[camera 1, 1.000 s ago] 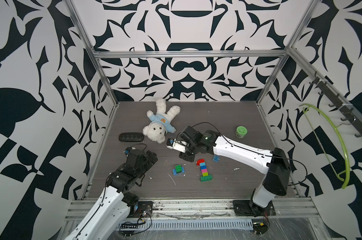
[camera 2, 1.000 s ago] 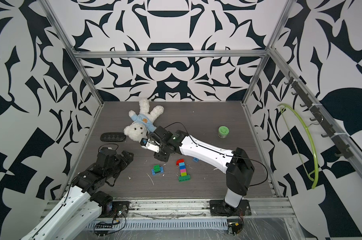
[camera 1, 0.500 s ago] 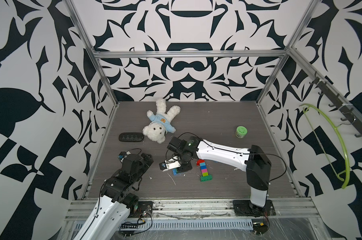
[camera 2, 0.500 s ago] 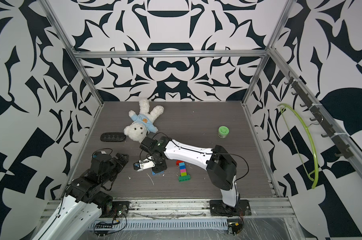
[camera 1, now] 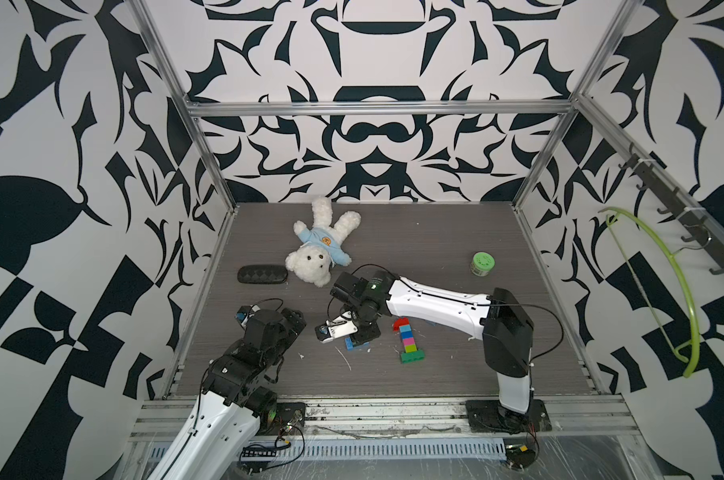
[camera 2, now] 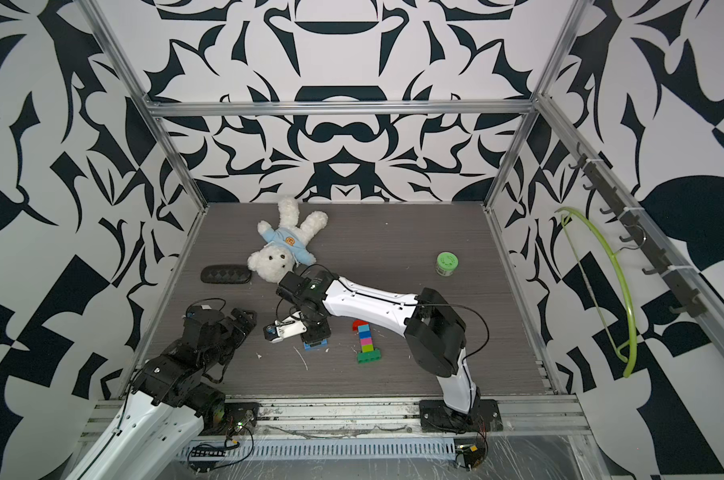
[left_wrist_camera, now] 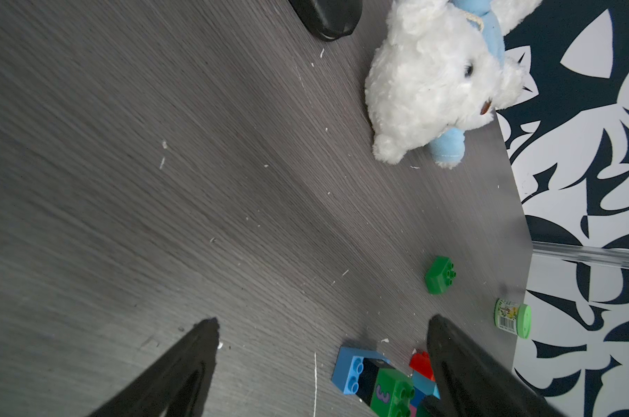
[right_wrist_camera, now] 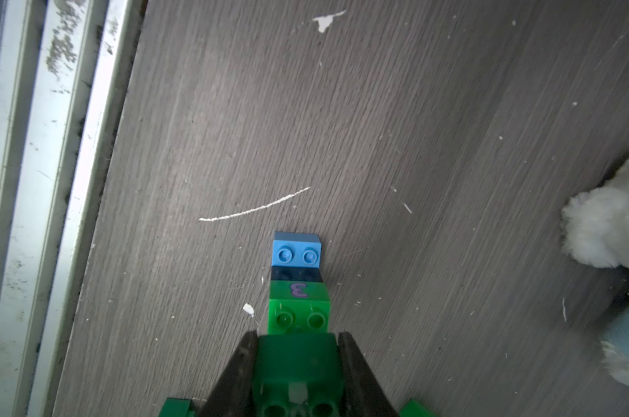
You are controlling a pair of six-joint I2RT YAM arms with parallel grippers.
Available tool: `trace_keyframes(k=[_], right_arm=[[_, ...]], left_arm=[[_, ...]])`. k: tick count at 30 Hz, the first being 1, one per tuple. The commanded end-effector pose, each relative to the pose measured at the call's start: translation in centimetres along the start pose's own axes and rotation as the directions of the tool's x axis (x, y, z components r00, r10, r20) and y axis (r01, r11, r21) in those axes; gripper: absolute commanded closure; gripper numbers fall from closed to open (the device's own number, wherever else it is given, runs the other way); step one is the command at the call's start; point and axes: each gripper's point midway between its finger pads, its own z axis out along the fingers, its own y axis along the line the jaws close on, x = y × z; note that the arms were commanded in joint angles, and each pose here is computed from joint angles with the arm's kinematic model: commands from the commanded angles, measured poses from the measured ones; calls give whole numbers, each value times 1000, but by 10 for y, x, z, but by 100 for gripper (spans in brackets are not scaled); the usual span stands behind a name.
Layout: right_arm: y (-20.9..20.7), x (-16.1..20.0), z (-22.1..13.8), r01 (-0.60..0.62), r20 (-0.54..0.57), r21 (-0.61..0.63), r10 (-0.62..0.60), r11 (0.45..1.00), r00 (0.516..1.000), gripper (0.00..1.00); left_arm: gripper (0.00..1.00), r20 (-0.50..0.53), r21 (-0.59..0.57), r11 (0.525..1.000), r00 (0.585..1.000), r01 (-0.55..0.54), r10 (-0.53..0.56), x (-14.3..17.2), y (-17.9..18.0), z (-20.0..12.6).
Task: Assemble the number 1 with lego
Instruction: Assemble the lego brick with the lego brick.
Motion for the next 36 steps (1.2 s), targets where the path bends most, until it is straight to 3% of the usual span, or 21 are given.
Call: trace_keyframes(k=[1,13,19,27,32,36], right_arm=[[0,-13,-8,17,37,-6,-16,1000,999,92],[2,-8,5,1,17,-31,-1,1000,1000,87],[3,-5,8,-4,9,-31,5,1000,1000,64],[-6,-21,-12,-45,80,15,43,999,996,34],[-3,-32,-34,-114,151,13,110,993,982,31],[-12,-35,-60,-309,265,44,288,950,920,31]], left_arm=[[4,3,-25,1000,1000,0,0,0,6,2],[4,-1,-25,1000,1000,1,-1,1,5,3],[4,-2,-25,1000,1000,1,-1,1,6,3],[4,-6,-19,1000,1000,-6,6,1,4,3],[4,-11,-15,1000,1000,-12,12,2,2,2],[4,-16,-11,1000,1000,-15,15,3,2,2]])
